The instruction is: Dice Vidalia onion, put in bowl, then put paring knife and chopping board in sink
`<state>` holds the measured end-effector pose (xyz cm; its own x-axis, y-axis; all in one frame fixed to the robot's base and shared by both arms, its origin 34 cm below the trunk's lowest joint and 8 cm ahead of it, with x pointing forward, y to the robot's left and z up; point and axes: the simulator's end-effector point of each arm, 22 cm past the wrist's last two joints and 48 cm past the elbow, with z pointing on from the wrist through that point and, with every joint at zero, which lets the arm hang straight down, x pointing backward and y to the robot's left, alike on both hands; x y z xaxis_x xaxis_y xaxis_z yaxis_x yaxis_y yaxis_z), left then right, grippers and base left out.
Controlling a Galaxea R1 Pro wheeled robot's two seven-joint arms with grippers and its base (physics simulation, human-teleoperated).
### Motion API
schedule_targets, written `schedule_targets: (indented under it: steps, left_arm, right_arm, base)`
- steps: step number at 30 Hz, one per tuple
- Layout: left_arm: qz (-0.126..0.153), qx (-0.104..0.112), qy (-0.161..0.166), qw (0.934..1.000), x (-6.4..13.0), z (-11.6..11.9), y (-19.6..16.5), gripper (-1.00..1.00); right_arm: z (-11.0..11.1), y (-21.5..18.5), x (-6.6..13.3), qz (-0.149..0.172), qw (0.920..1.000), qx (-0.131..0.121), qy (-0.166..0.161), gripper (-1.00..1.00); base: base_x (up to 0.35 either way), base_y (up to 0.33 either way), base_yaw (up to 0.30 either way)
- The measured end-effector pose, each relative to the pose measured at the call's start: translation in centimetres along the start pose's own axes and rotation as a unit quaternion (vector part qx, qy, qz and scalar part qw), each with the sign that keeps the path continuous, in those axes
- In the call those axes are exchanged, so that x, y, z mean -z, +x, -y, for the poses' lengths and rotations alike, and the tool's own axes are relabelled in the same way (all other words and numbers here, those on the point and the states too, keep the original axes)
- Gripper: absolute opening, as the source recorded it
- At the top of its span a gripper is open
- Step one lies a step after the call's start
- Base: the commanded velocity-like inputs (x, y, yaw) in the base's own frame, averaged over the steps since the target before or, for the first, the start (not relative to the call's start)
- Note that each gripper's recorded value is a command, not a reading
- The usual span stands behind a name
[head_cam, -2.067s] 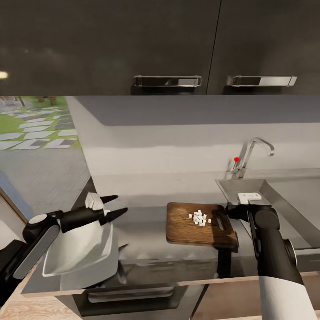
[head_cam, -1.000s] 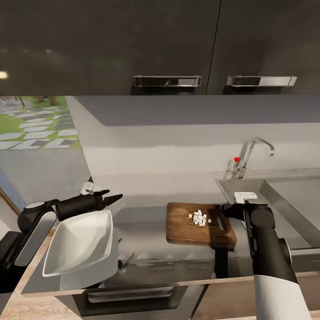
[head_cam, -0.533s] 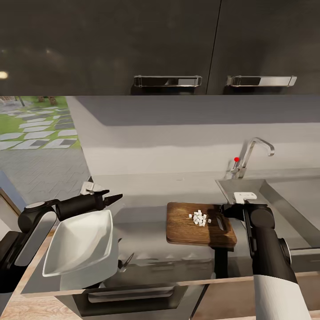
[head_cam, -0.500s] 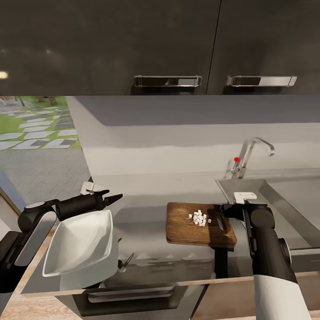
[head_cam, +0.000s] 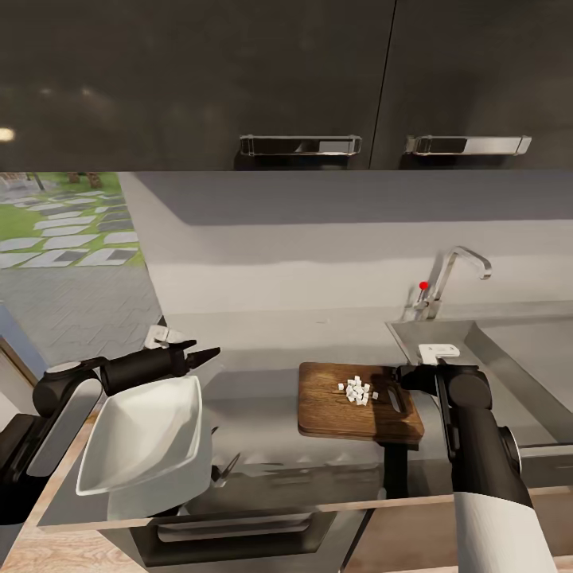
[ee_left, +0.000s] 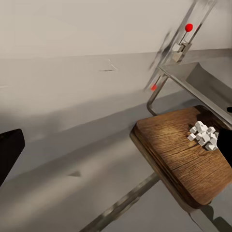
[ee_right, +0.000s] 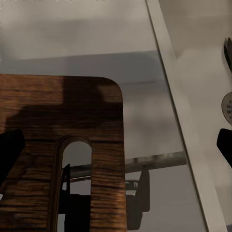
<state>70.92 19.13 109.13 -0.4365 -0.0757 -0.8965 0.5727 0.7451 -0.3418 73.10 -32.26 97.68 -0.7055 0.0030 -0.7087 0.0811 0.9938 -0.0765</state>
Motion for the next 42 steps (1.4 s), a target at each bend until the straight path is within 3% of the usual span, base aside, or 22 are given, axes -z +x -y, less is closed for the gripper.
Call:
schedule_targets:
  steps: [42]
  left_arm:
    - [0.001,0.000,0.001,1.0000,-0.04,0.06,-0.02,1.00]
  right_arm:
    - [0.18,0.05,-0.01,0.000,1.0000,-0.003,0.001,1.00]
  base:
    - [-0.025,0.000,-0.001]
